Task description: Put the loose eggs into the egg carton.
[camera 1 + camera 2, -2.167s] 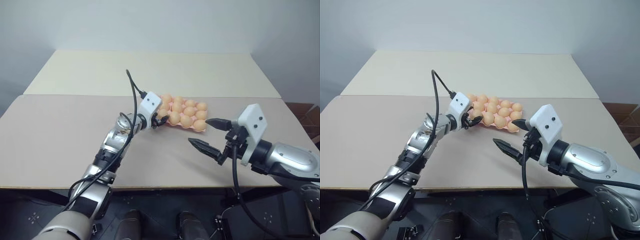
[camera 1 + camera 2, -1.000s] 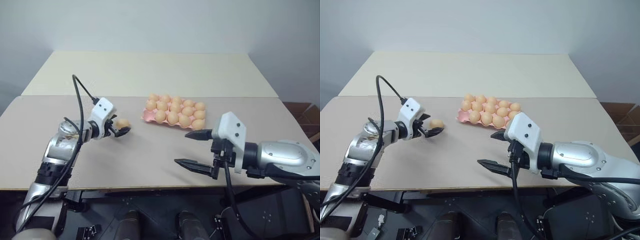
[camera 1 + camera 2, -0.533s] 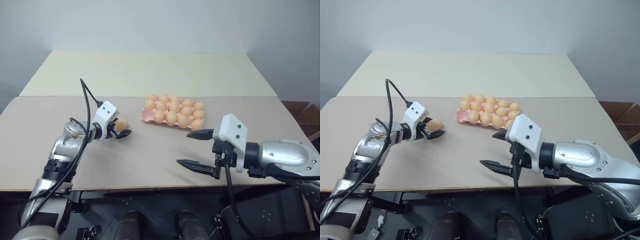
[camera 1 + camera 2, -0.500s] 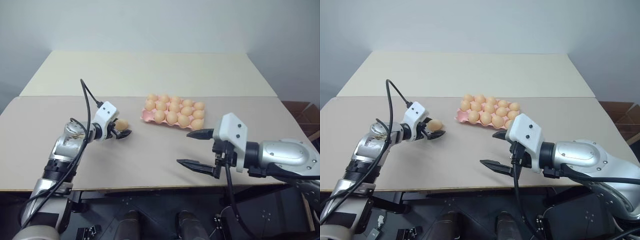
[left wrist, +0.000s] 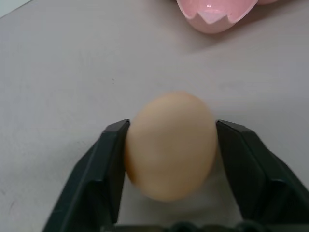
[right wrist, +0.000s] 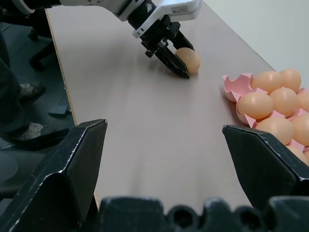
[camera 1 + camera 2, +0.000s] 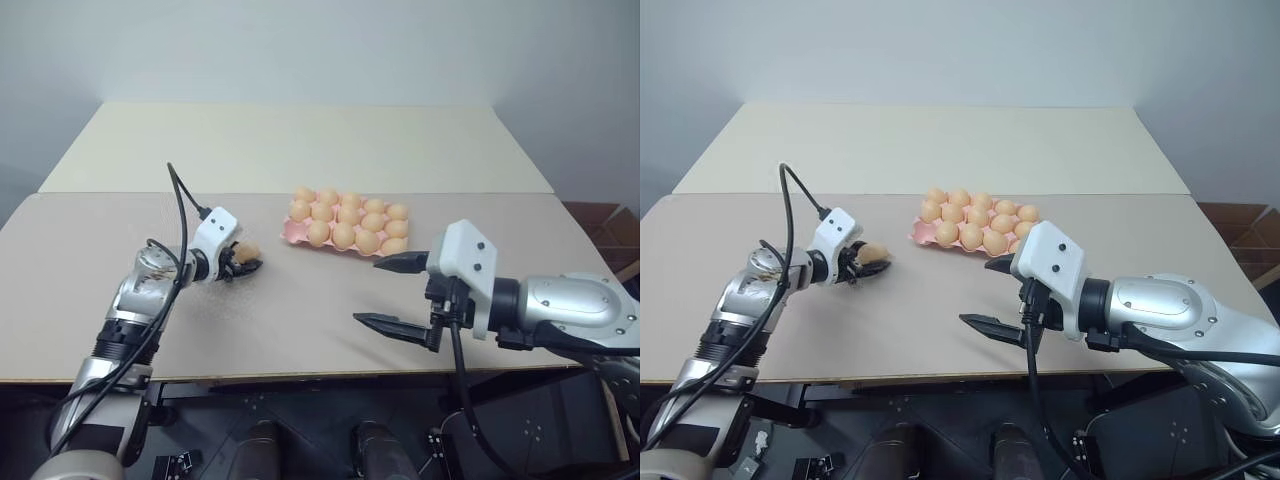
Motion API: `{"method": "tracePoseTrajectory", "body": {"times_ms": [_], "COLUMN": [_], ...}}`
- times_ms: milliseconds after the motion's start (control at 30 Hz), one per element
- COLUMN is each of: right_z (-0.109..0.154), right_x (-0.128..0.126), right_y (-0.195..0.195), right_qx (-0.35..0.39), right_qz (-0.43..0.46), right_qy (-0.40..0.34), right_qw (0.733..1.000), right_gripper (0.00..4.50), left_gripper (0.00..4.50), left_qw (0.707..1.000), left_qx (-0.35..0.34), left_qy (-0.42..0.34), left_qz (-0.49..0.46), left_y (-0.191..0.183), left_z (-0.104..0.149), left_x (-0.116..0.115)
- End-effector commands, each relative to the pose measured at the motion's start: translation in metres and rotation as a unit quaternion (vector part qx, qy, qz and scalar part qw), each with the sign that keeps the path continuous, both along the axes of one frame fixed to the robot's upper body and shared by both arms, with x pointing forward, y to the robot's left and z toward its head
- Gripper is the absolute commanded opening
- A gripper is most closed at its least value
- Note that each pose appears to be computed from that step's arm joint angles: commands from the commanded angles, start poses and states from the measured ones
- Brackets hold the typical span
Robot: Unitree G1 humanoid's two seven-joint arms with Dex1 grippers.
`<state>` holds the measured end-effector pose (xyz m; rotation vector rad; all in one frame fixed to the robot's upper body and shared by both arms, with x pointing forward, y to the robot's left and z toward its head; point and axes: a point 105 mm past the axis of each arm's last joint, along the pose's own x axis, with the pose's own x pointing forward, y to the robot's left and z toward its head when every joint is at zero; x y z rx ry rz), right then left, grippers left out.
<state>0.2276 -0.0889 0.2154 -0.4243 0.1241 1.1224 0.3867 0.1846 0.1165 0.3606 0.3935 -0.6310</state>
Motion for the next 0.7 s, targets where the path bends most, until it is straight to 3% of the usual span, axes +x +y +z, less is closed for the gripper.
{"method": "tracePoseTrajectory", "body": {"times_ms": [33,233,433,700], "right_z": [0.009,0.011,0.019,0.020], "right_x": [0.000,0.003,0.010,0.009], "right_y": [-0.001,-0.008,-0.018,-0.020], "right_qx": [0.003,-0.001,0.005,0.007], "right_qz": [-0.001,-0.013,-0.039,-0.050], "right_qy": [-0.019,-0.020,-0.027,-0.028], "right_qw": [1.000,1.000,0.999,0.998], "right_gripper": [4.50,4.50,4.50,4.50], "left_gripper": [1.85,1.78,1.76,1.75], "left_qw": [1.000,0.997,0.988,0.985], "left_qx": [0.003,-0.008,-0.024,-0.001], "left_qy": [-0.024,-0.070,-0.114,-0.115], "left_qz": [-0.007,-0.032,-0.098,-0.129], "left_y": [-0.003,-0.019,-0.067,-0.101], "left_z": [0.013,0.033,0.062,0.054], "left_x": [0.004,0.006,0.020,0.041]}}
